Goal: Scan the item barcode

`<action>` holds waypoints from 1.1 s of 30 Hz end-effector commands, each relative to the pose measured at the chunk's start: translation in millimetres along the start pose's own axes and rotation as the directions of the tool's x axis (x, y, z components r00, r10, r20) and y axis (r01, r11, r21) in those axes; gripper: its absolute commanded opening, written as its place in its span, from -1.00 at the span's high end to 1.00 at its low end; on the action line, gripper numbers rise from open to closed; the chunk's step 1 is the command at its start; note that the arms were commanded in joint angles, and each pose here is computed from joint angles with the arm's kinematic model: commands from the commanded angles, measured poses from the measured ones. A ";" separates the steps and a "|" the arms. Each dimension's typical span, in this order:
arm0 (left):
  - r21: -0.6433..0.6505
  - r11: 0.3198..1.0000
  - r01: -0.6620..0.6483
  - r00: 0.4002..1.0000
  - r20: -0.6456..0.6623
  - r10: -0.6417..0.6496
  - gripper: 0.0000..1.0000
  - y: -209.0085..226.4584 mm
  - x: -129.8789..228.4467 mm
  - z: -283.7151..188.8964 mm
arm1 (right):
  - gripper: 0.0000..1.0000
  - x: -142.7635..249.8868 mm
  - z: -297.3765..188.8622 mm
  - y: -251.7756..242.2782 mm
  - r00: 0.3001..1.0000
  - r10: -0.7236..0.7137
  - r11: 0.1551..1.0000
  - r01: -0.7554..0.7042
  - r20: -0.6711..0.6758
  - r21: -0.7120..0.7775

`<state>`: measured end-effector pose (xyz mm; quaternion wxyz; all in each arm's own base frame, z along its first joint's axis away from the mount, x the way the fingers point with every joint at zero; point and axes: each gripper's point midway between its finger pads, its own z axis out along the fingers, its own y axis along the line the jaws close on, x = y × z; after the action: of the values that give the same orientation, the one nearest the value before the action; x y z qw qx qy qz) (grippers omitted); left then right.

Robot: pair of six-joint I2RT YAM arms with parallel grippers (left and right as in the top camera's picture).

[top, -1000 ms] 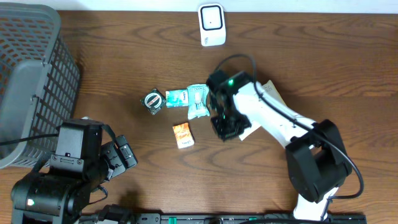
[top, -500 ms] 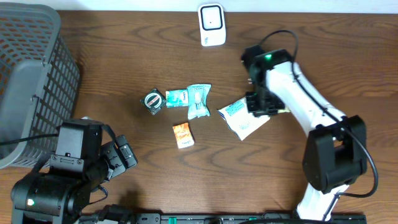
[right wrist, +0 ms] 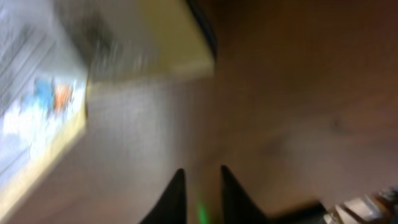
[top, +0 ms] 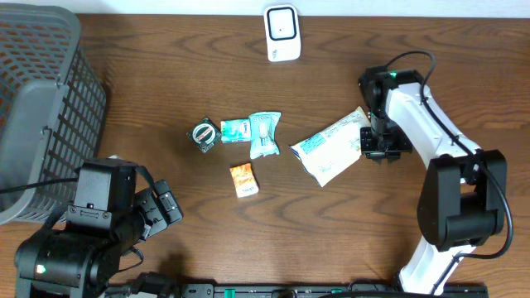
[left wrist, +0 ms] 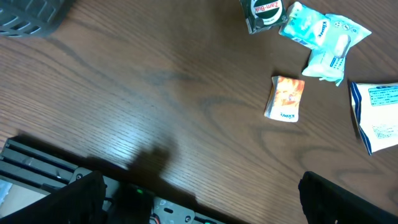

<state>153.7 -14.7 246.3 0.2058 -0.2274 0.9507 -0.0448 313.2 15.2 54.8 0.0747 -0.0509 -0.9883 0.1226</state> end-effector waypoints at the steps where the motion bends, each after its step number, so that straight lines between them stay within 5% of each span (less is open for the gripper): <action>1: -0.006 1.000 0.004 1.000 0.001 -0.004 -0.95 1.1 0.2 0.0 | 0.87 -8.8 7.8 -8.3 0.998 0.035 0.999 -0.035 0.050 0.001; 10: -0.006 1.000 0.004 1.000 0.001 -0.004 -0.95 1.1 0.2 0.0 | 0.89 -68.5 8.8 24.8 0.955 0.111 0.979 -0.058 0.274 -0.194; 15: -0.006 1.000 0.004 1.000 0.001 -0.004 -0.95 1.1 0.2 0.0 | 0.70 -99.4 -16.5 64.3 0.914 0.107 0.916 0.062 0.391 -0.396; 24: -0.006 1.000 0.004 1.000 0.001 -0.004 -0.95 1.2 0.2 0.0 | 0.83 -87.2 -39.9 67.5 0.942 0.085 0.896 0.071 0.326 -0.439; 33: -0.006 1.000 0.004 1.000 0.001 -0.004 -0.96 1.1 0.2 0.0 | 0.64 -66.7 -68.0 58.8 0.969 0.056 0.901 0.055 0.242 -0.431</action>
<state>153.6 -14.7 246.2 0.2056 -0.2274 0.9508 -0.0448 391.0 75.4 79.9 -0.0486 -0.0570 -0.9937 -0.0840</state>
